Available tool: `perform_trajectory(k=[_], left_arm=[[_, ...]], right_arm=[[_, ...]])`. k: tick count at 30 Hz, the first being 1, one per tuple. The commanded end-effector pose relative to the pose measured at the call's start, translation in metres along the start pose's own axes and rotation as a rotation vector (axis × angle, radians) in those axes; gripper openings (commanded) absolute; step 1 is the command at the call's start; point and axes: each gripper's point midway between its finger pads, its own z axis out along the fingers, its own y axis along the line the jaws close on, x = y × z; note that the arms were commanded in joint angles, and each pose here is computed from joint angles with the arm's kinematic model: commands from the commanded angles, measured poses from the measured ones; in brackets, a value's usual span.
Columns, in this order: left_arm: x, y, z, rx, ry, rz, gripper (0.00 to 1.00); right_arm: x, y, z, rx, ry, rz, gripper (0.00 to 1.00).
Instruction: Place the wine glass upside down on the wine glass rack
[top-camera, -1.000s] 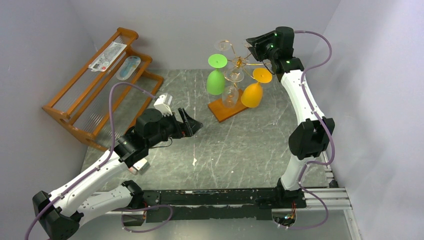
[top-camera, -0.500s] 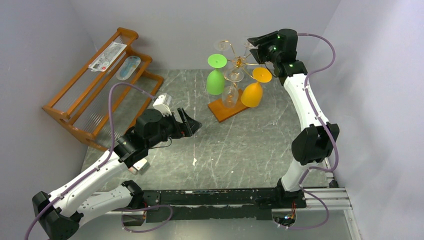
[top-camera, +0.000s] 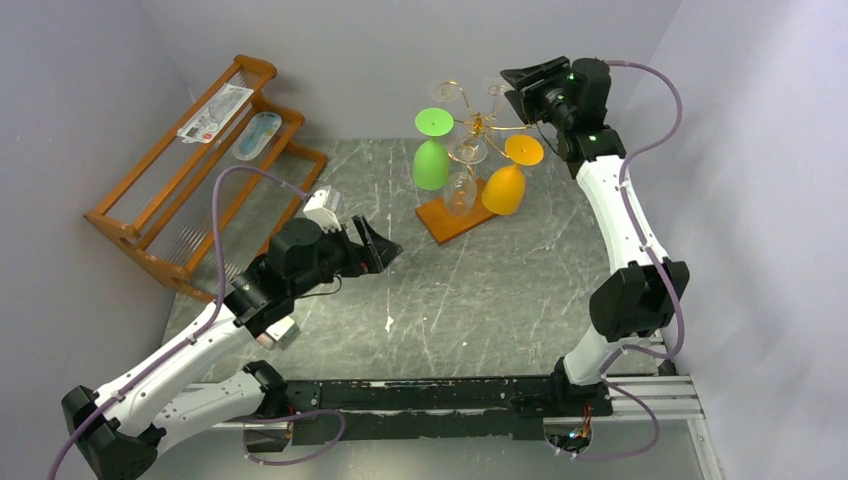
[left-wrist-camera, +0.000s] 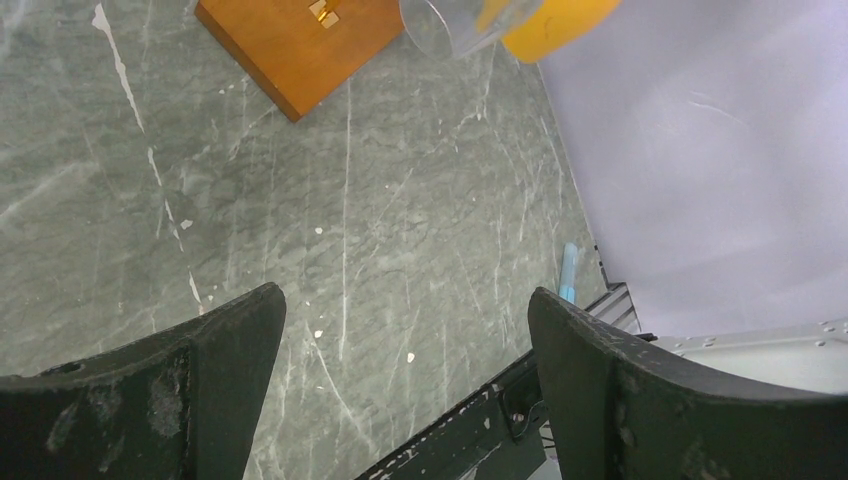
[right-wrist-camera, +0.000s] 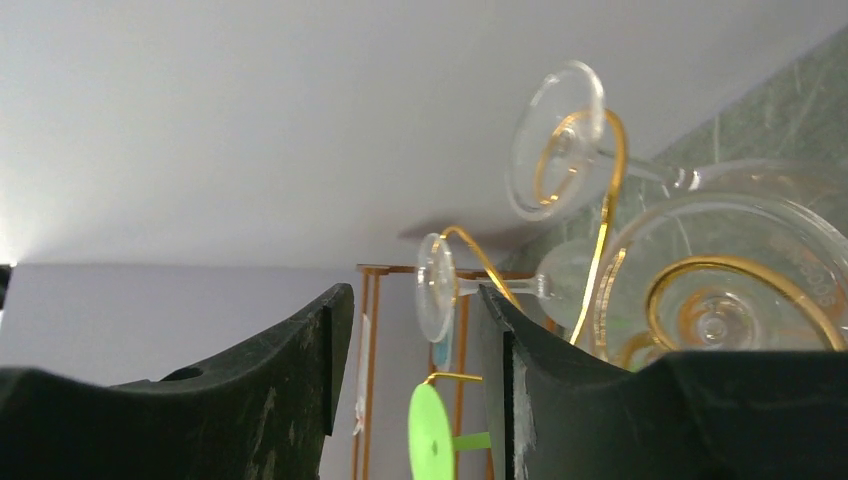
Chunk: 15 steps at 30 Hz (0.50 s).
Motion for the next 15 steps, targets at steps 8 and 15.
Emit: perform_trajectory(k=[8, 15], left_arm=[[-0.041, -0.011, -0.024, -0.016, -0.115, 0.096, 0.96], [-0.075, 0.007, -0.050, -0.188, -0.192, 0.203, 0.97]], right_arm=[[-0.030, 0.054, -0.086, -0.170, -0.161, -0.291, 0.52], [-0.048, 0.006, -0.188, 0.045, -0.363, -0.613, 0.55]])
